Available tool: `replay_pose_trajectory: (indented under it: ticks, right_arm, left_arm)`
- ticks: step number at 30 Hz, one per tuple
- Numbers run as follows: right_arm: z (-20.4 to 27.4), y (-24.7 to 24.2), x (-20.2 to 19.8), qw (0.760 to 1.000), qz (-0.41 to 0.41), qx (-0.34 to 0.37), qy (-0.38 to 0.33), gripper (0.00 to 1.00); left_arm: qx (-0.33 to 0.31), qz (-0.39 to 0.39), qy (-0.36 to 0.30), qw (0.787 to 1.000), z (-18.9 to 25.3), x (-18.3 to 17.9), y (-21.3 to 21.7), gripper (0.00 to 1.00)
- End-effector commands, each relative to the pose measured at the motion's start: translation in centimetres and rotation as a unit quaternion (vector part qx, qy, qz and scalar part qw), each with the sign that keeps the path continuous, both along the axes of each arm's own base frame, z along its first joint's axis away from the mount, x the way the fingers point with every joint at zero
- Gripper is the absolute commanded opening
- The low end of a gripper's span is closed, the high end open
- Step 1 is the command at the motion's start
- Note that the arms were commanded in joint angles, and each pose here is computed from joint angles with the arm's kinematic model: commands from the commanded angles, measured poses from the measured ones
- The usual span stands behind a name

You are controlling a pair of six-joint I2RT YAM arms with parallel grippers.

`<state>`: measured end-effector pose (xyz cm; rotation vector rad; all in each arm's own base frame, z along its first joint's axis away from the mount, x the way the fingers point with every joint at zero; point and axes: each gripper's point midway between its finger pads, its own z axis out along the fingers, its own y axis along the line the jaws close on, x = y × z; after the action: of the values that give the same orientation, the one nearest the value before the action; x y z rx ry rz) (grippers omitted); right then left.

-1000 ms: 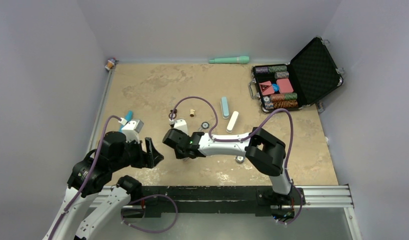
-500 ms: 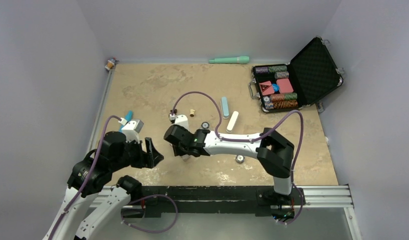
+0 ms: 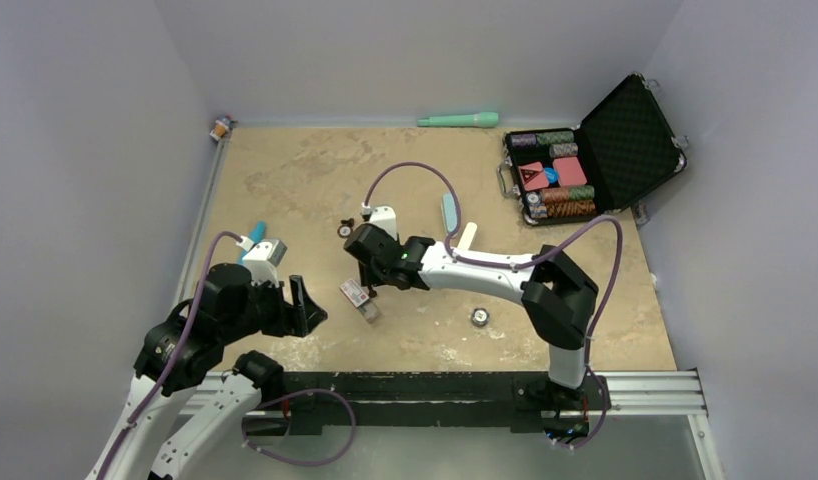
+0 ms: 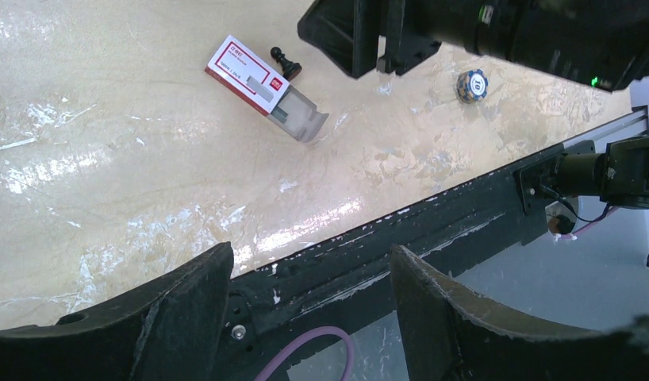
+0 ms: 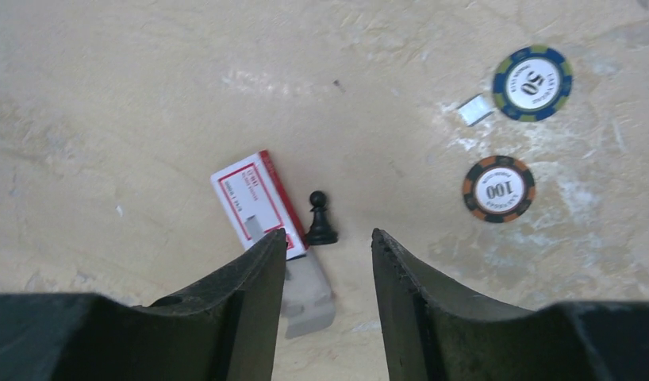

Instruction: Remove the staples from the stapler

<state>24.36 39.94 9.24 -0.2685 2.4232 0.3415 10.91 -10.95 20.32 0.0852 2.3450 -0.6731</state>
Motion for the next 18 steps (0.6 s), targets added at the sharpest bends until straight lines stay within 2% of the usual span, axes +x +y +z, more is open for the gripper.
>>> replay_pose_trajectory:
  ticks: [1, 18]
  right_arm:
    - [1.6, -1.0, 2.4, 0.999, -0.036, 0.002, -0.023, 0.49]
    - [-2.4, -3.9, 8.1, 0.991, -0.127, -0.035, -0.008, 0.5]
  left_arm:
    - [-0.006, -0.013, -0.023, 1.0, 0.7, 0.4, -0.3, 0.76]
    - [-0.007, -0.018, -0.023, 1.0, 0.7, 0.3, -0.4, 0.75]
